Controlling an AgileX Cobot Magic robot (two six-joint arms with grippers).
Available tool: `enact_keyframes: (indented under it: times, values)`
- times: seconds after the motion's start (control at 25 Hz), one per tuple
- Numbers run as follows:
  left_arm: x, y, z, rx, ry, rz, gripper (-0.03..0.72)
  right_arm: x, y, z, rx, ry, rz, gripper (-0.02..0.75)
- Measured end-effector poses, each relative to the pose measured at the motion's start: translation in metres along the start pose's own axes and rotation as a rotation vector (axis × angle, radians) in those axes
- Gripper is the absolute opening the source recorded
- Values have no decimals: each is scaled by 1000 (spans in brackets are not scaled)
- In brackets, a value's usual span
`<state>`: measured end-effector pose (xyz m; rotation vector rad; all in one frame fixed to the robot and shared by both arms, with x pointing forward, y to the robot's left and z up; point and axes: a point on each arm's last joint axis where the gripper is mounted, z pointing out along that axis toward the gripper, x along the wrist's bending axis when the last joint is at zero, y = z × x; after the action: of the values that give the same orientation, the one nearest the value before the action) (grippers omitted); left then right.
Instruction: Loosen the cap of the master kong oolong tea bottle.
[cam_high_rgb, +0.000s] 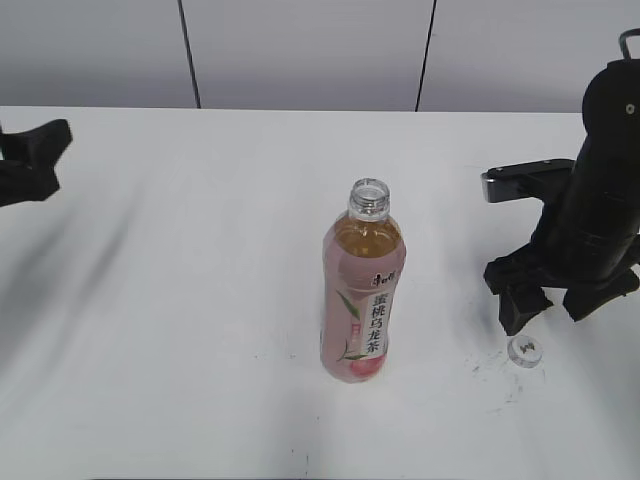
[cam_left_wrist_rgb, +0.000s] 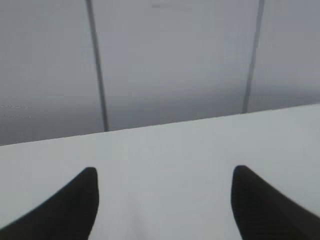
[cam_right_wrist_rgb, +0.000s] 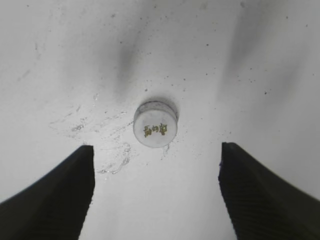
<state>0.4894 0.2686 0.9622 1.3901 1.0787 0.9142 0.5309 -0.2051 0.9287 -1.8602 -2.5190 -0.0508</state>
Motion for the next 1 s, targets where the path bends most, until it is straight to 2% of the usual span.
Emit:
enact_keyframes:
  times: [0.08, 0.2, 0.28, 0.36, 0.52, 0.64, 0.76, 0.88, 1.0]
  values:
    - [10, 4, -5, 25, 69, -12, 490, 0, 0, 0, 0, 1, 1, 585]
    - [14, 7, -12, 154, 127, -39, 472, 1, 0, 0, 5, 8, 7, 585]
    - [17, 11, -15, 270, 181, -98, 465, 2, -2, -2, 11, 18, 13, 584]
    - [20, 25, -19, 335, 238, -151, 462, 3, -4, -6, 8, 29, 22, 584]
    - [19, 61, -41, 372, 328, -231, 459, 4, -19, -24, -4, 36, 23, 584]
    - [10, 81, -66, 381, 349, -280, 458, 4, -38, -41, -15, 38, 20, 584]
    - [2, 93, -96, 416, 363, -277, 458, 5, -61, -61, -36, 41, 16, 584]
    - [-7, 105, -133, 433, 362, -217, 458, 6, -85, -84, -94, 44, 11, 584]
    - [-14, 104, -160, 494, 357, -165, 458, 7, -111, -105, -160, 46, 5, 584]
